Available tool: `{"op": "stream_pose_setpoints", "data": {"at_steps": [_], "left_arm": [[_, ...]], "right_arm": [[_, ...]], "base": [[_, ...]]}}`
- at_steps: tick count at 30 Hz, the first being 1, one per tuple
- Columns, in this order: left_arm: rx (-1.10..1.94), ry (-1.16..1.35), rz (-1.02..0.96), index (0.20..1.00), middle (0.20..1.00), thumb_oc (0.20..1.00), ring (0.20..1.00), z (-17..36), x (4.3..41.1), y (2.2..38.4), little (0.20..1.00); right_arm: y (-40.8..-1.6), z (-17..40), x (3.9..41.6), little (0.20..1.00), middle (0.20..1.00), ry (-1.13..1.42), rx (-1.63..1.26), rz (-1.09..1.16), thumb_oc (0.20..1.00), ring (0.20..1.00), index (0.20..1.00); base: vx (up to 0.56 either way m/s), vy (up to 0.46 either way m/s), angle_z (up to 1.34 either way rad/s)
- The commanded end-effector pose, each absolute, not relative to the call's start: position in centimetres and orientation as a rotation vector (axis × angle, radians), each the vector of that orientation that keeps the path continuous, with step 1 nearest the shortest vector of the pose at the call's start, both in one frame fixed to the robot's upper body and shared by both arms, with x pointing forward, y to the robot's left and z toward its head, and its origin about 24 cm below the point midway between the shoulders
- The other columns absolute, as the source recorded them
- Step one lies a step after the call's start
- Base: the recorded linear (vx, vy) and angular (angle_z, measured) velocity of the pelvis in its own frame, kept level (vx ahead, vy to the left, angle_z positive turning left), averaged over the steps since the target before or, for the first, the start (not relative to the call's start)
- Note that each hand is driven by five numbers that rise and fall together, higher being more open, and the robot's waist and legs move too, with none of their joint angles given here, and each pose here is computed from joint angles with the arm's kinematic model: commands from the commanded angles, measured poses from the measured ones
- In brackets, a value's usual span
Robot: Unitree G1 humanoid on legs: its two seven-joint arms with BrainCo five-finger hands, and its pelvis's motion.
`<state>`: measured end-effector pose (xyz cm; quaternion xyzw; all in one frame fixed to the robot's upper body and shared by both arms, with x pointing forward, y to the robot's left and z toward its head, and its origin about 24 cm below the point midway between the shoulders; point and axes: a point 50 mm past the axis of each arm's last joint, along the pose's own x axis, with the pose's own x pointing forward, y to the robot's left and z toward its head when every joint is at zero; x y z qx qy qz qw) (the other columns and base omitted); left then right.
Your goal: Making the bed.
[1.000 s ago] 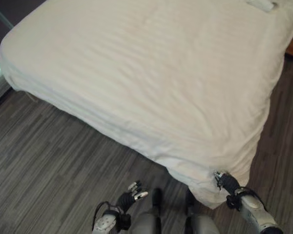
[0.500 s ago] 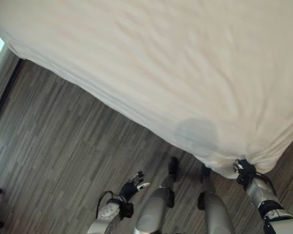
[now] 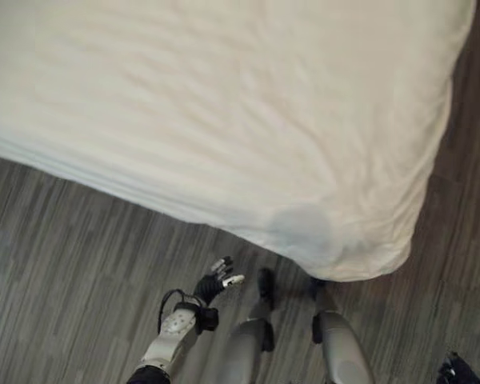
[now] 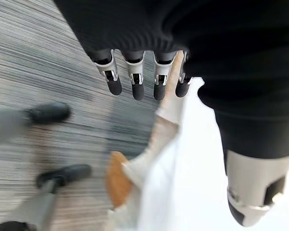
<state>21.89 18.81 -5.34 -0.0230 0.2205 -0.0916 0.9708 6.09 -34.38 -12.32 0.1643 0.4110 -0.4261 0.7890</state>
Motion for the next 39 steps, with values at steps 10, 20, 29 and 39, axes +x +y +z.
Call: {"op": "stream_pose_setpoints", "data": {"at_steps": [10,20,29,39], "left_arm": [[-0.041,0.51,-0.228,1.0,1.0,1.0,1.0,-6.8,19.4,18.5,1.0],[-0.038,0.607,-0.257,1.0,1.0,1.0,1.0,-8.4,16.9,18.4,1.0],[-0.051,0.602,-0.287,1.0,1.0,1.0,1.0,-8.3,17.1,17.6,1.0],[-0.044,0.584,-0.284,1.0,1.0,1.0,1.0,-8.2,18.0,17.0,1.0]], "right_arm": [[-31.9,4.6,25.5,0.2,0.2,-0.101,0.317,-0.4,0.2,0.2,0.2],[-26.5,7.9,30.8,0.2,0.2,-0.147,0.35,-0.145,0.2,0.2,0.2],[-25.4,5.7,31.5,0.2,0.2,-0.049,0.417,-0.154,0.2,0.2,0.2],[-31.0,5.1,31.6,0.2,0.2,0.037,0.361,-0.399,0.2,0.2,0.2]], "base": [[-0.01,0.007,-0.12],[-0.01,-0.017,-0.12],[0.0,-0.014,0.0],[-0.02,-0.013,0.12]]}}
